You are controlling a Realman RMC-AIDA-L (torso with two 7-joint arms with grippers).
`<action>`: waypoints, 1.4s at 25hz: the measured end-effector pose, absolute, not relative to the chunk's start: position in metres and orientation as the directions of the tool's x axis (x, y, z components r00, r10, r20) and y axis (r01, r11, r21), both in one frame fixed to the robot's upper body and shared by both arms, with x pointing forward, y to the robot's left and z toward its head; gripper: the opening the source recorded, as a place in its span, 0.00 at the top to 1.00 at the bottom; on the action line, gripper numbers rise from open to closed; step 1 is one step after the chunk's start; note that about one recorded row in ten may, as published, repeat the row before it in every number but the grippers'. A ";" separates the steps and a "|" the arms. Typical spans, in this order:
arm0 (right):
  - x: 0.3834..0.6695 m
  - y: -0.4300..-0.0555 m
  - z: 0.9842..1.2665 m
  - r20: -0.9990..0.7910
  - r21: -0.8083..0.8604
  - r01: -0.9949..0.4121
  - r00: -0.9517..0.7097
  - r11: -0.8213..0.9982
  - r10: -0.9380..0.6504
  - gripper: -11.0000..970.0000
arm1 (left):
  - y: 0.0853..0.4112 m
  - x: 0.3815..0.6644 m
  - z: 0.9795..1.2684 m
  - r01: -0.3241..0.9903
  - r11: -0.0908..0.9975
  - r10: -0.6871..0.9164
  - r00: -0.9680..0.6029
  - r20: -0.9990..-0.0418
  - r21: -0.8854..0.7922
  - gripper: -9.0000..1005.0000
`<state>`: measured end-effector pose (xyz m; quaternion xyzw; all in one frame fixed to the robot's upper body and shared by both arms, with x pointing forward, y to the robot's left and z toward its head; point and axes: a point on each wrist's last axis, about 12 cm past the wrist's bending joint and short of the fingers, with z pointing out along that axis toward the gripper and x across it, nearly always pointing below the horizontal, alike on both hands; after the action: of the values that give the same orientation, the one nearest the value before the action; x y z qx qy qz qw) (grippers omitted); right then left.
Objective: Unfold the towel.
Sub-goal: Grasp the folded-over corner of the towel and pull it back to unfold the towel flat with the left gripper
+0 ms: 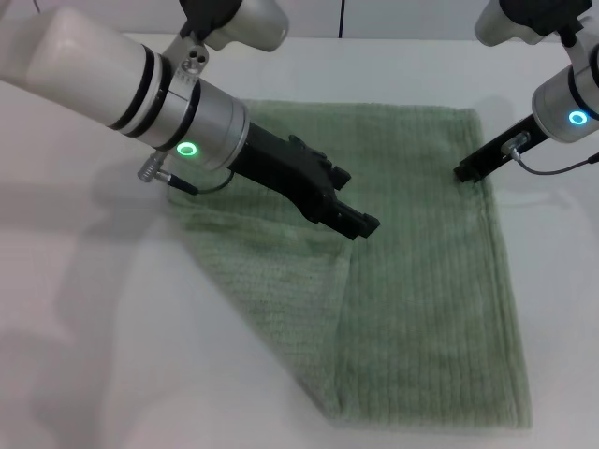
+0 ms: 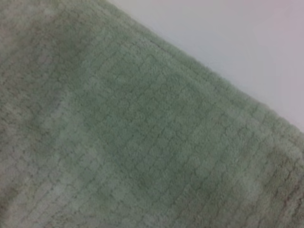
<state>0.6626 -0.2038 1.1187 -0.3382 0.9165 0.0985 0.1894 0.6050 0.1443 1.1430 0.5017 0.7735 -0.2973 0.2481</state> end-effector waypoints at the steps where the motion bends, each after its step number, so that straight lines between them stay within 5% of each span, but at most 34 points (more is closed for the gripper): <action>1: 0.663 -0.204 1.119 -0.414 0.052 -0.657 -0.699 0.752 -0.583 0.99 | 0.144 0.605 1.143 0.924 0.320 0.629 -0.373 -0.682 -0.211 0.22; 35: 0.660 -0.205 1.114 -0.397 0.054 -0.658 -0.705 0.751 -0.588 0.99 | 0.134 0.606 1.126 0.920 0.334 0.670 -0.384 -0.635 -0.204 0.23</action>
<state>0.6601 -0.2048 1.1143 -0.3392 0.9182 0.0962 0.1807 0.6056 0.1335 1.1261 0.5068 0.7846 -0.2761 0.2265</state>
